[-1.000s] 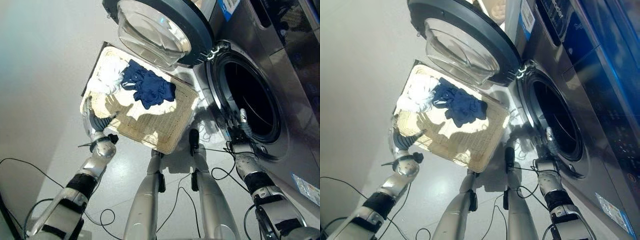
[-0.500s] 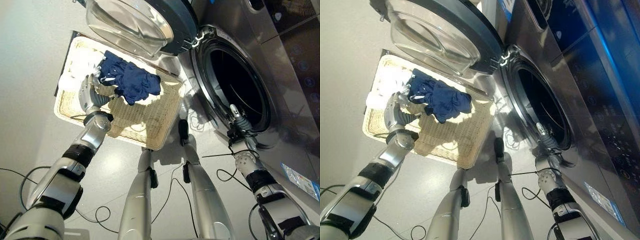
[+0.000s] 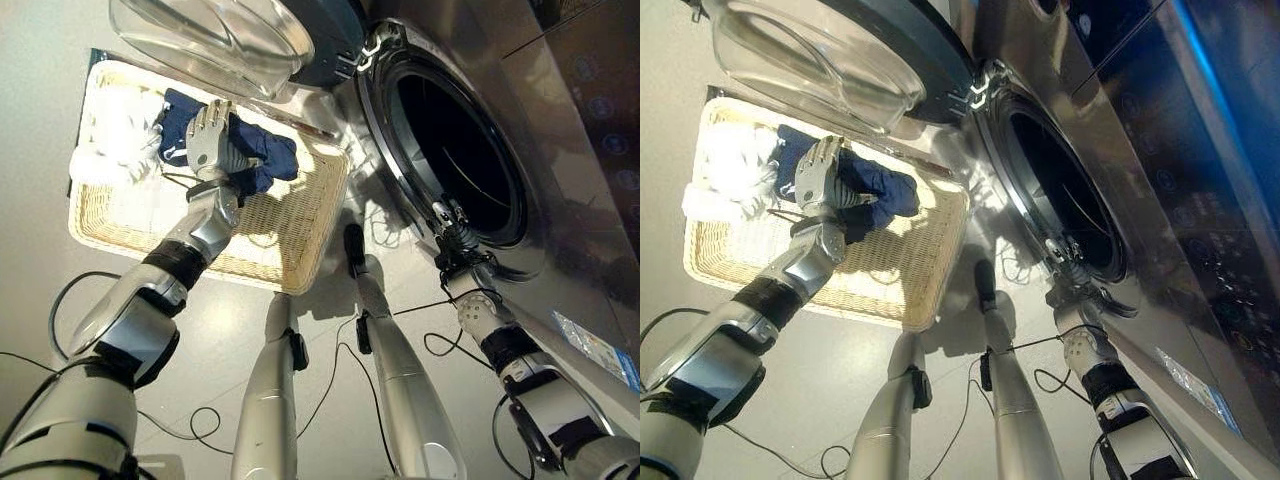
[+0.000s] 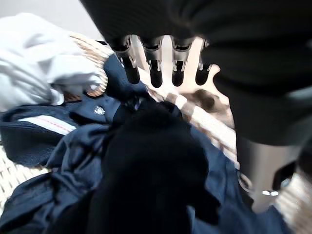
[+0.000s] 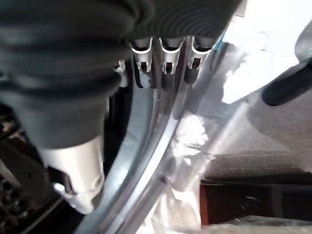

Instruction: Put the clothes into the washing machine.

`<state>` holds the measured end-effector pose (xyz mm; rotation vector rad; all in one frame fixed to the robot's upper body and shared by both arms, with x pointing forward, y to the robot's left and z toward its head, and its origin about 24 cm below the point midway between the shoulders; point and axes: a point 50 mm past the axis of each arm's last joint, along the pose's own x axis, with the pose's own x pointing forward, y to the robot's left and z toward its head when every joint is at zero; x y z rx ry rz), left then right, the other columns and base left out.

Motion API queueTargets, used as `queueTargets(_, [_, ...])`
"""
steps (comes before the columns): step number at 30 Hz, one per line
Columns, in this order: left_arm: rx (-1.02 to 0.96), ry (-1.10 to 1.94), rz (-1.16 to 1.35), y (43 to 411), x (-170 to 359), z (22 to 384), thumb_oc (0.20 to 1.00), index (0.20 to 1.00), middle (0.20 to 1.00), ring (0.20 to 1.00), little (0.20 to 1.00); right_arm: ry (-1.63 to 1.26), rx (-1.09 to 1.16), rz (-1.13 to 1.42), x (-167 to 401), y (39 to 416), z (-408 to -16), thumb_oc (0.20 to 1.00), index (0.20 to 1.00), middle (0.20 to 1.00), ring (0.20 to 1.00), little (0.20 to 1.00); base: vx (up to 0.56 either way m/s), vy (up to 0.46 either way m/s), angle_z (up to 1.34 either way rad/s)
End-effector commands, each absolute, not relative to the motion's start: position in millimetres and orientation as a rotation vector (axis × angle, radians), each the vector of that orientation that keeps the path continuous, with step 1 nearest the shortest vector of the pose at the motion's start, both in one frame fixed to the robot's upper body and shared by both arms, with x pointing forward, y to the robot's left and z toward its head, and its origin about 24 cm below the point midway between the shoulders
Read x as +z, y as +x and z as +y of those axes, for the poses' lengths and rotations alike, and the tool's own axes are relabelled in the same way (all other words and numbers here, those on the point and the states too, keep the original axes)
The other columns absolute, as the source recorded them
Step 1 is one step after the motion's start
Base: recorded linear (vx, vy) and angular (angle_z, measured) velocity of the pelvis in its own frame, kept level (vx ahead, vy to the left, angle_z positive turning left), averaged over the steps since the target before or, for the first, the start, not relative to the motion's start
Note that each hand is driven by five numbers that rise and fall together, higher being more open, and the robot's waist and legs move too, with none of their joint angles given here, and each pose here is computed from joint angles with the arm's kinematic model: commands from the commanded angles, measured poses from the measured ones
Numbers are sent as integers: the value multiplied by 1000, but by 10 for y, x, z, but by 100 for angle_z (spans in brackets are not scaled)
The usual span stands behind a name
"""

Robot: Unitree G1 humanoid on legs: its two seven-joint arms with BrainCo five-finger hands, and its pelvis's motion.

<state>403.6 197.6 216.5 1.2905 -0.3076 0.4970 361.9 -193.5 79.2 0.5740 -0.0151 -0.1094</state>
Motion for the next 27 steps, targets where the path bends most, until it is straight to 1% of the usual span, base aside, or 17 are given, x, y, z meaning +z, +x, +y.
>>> queueTargets(1, [600,1458,-186,4057,2334,2229,1000,1000,1000,1000,1000,574,-67,-35,816,3614,-1882,1000,1000,1000,1000,1000,0,0,0])
queueTargets(5, [577,1670,97,4071,2313,2396,1000,1000,1000,1000,1000,578,-19,-51,886,3627,-1829,1000,1000,1000,1000,1000,4,3,-1])
queueTargets(7, [545,1720,345,4036,2209,2536,1000,1000,1000,1000,1000,576,14,-67,931,3619,-1808,1000,1000,1000,1000,1000,16,10,-2])
queueTargets(8, [549,1715,357,4034,2222,2545,1000,1000,1000,1000,1000,576,17,-72,950,3626,-1805,1000,1000,1000,1000,1000,0,0,0])
queueTargets(9, [544,1687,470,4002,2166,2606,906,906,906,906,906,574,33,-76,963,3610,-1775,1000,1000,1000,1000,1000,15,21,-7])
queueTargets(10, [543,1687,482,3999,2162,2610,865,865,865,865,865,574,36,-77,969,3608,-1771,1000,1000,1000,1000,1000,33,37,-11])
queueTargets(11, [553,1664,568,3970,2131,2657,790,790,790,790,790,574,51,-81,996,3604,-1744,1000,1000,1000,1000,1000,16,21,-10])
queueTargets(12, [556,1660,587,3962,2125,2673,765,765,765,765,765,574,53,-81,1001,3603,-1741,1000,1000,1000,1000,1000,16,20,-7])
queueTargets(14, [559,1655,612,3948,2098,2705,755,755,755,755,755,574,59,-80,1010,3598,-1735,1000,1000,1000,1000,1000,9,7,-5])
queueTargets(15, [562,1654,630,3939,2085,2723,721,721,721,721,721,572,62,-79,1007,3594,-1723,1000,1000,1000,1000,1000,16,4,-5])
queueTargets(16, [564,1660,641,3934,2060,2746,595,595,595,595,595,574,68,-74,1004,3594,-1706,1000,1000,1000,1000,1000,14,0,-3])
queueTargets(18, [571,1671,633,3934,2045,2765,545,545,545,545,545,573,73,-74,1011,3596,-1690,1000,1000,1000,1000,1000,12,0,-5])
queueTargets(19, [575,1669,630,3932,2037,2772,555,555,555,555,555,574,76,-73,1014,3597,-1679,1000,1000,1000,1000,1000,12,6,-5])
queueTargets(20, [602,1651,585,3931,2022,2789,1000,1000,1000,1000,1000,575,81,-70,1014,3595,-1662,1000,1000,1000,1000,1000,9,10,-5])
queueTargets(24, [670,1569,356,3977,2047,2728,1000,1000,1000,1000,1000,561,92,-55,989,3583,-1617,1000,1000,1000,1000,1000,0,0,0])
queueTargets(26, [737,1395,162,4000,2088,2652,1000,1000,1000,1000,1000,558,94,-46,944,3557,-1578,1000,1000,1000,1000,1000,0,0,0])
queueTargets(27, [755,1338,120,4002,2108,2635,1000,1000,1000,1000,1000,560,92,-43,934,3550,-1568,1000,1000,1000,1000,1000,0,0,0])
